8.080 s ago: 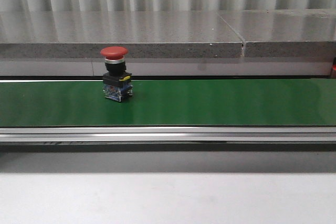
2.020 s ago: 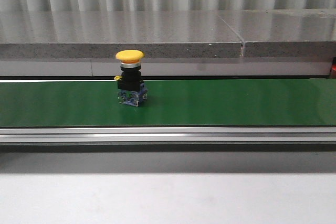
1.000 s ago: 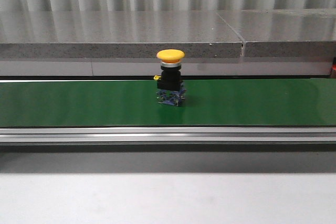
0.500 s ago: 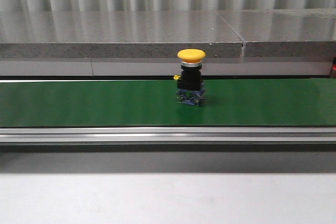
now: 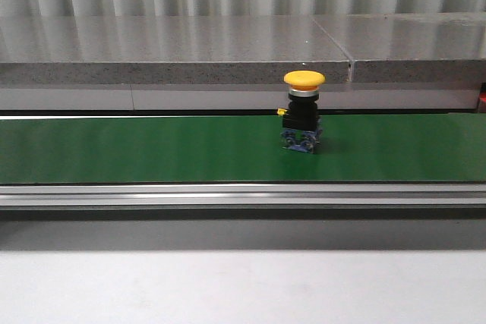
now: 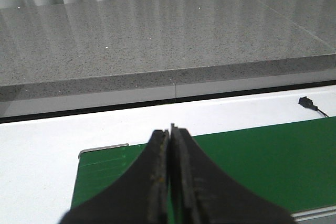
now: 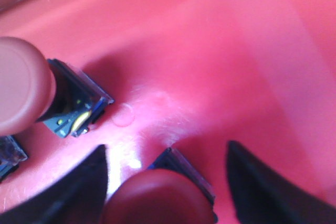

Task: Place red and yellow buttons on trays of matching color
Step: 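Lower the red button into the red tray and open the right gripper, then grasp the yellow button at the belt's end with the right gripper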

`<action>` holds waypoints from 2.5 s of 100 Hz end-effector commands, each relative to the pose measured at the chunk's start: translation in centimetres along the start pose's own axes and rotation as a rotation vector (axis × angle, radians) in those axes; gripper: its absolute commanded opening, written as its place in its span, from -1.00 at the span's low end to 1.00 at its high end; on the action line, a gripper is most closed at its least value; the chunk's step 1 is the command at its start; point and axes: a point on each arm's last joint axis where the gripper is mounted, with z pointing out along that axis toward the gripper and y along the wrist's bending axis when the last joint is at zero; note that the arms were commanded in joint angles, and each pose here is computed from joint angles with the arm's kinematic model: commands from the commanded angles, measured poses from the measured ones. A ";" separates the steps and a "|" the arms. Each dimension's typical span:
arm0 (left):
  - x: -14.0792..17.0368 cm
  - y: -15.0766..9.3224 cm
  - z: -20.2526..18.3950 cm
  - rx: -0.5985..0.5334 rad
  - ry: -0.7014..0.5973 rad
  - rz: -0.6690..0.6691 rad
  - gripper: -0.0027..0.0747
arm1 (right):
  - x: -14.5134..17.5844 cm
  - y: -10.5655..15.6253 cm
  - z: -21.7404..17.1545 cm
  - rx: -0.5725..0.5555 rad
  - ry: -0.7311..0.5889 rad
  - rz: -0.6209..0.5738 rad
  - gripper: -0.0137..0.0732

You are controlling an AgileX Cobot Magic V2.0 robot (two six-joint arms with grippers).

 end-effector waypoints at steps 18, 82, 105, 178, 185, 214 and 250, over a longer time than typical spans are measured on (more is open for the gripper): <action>-1.4 0.1 -0.2 -0.015 -0.080 -0.011 -0.98 | -3.5 0.9 -6.3 0.003 -0.190 -0.019 0.70; -1.3 0.1 -0.2 -0.015 -0.080 -0.011 -0.98 | -1.3 7.3 -21.5 -0.101 -0.286 -0.202 0.70; -1.3 0.1 -0.2 -0.015 -0.080 -0.011 -0.98 | 4.3 9.5 -23.4 -0.163 -0.206 -0.260 0.70; -1.3 0.1 -0.2 -0.015 -0.080 -0.011 -0.98 | 14.8 18.1 -21.4 -0.406 0.115 -0.684 0.70; -1.3 0.1 -0.2 -0.015 -0.080 -0.011 -0.98 | 14.9 18.7 -20.6 -0.409 0.117 -0.695 0.70; -1.3 0.1 -0.2 -0.015 -0.080 -0.011 -0.98 | 15.3 20.6 -17.8 -0.423 0.128 -0.720 0.70; -1.3 0.1 -0.2 -0.015 -0.080 -0.011 -0.98 | 14.7 21.8 -16.6 -0.418 0.018 -0.714 0.66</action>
